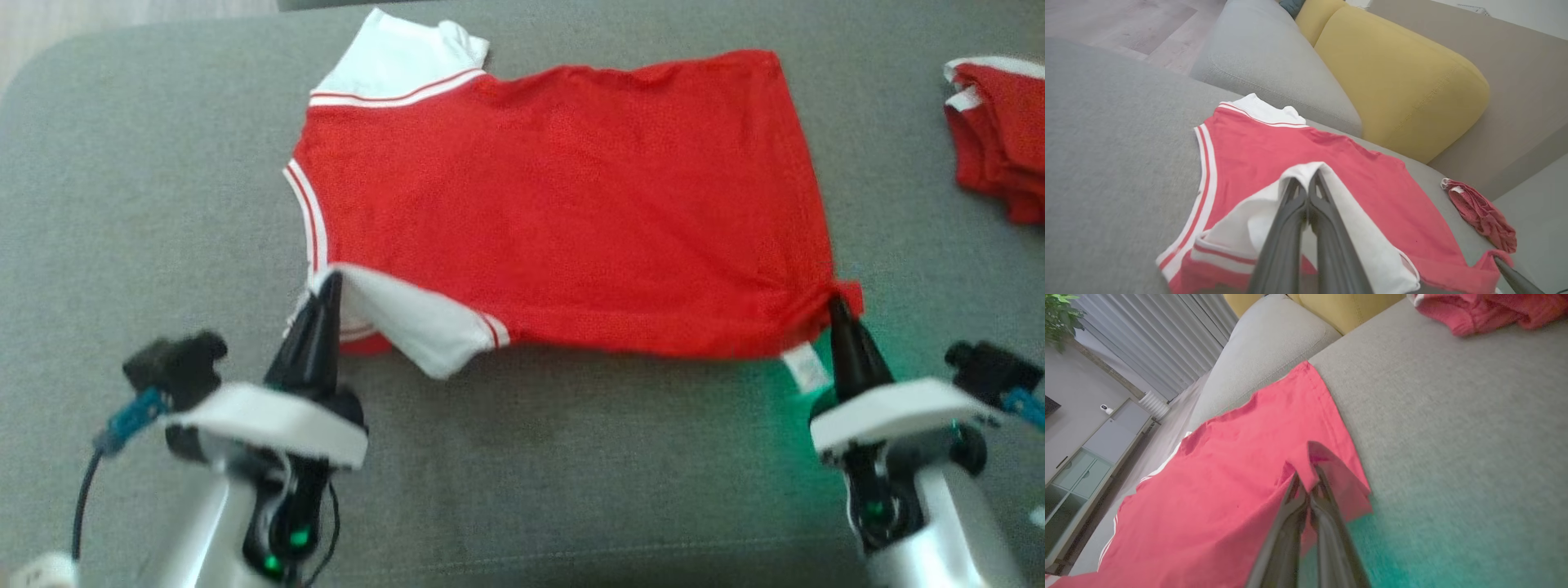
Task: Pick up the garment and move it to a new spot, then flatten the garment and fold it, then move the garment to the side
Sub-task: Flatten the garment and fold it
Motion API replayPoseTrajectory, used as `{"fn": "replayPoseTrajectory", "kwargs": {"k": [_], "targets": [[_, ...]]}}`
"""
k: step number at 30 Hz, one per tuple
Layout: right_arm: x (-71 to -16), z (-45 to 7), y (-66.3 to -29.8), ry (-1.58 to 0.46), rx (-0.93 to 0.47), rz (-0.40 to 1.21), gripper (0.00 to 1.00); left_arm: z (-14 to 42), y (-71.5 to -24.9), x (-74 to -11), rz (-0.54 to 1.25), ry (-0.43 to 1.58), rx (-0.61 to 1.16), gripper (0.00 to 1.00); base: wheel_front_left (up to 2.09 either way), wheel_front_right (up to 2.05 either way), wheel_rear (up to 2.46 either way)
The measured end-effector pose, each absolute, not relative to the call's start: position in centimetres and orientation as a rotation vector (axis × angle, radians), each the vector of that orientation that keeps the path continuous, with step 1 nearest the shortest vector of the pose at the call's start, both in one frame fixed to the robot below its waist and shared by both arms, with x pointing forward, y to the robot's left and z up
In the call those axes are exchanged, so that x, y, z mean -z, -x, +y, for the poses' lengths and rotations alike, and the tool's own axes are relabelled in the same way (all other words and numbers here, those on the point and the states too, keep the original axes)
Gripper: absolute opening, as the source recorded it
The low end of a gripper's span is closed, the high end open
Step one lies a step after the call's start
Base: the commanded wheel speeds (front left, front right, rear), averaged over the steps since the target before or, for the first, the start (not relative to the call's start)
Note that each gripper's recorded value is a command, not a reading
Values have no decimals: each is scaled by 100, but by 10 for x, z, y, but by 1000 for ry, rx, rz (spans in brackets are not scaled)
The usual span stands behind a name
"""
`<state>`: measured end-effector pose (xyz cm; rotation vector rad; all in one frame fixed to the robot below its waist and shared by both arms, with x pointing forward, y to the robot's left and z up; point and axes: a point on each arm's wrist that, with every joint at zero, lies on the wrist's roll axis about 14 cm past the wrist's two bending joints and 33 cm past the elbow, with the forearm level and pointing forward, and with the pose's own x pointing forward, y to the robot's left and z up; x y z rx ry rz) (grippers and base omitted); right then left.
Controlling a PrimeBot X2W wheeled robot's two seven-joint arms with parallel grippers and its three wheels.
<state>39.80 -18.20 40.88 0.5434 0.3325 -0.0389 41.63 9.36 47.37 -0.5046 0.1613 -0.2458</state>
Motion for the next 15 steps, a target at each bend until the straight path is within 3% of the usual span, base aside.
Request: {"fn": "replayPoseTrajectory", "kwargs": {"k": [12, 13, 15], "targets": [[-399, -189, -439, -510, 57, 355, 0, 89, -458, -435, 229, 474, 221, 0, 0, 0, 0], [-399, -188, -442, -509, 55, 354, 4, 90, -460, -434, 228, 472, 221, 0, 0, 0, 0], [-400, -186, -447, -507, 49, 353, 39, 93, -464, -434, 221, 470, 210, 0, 0, 0, 0]]}}
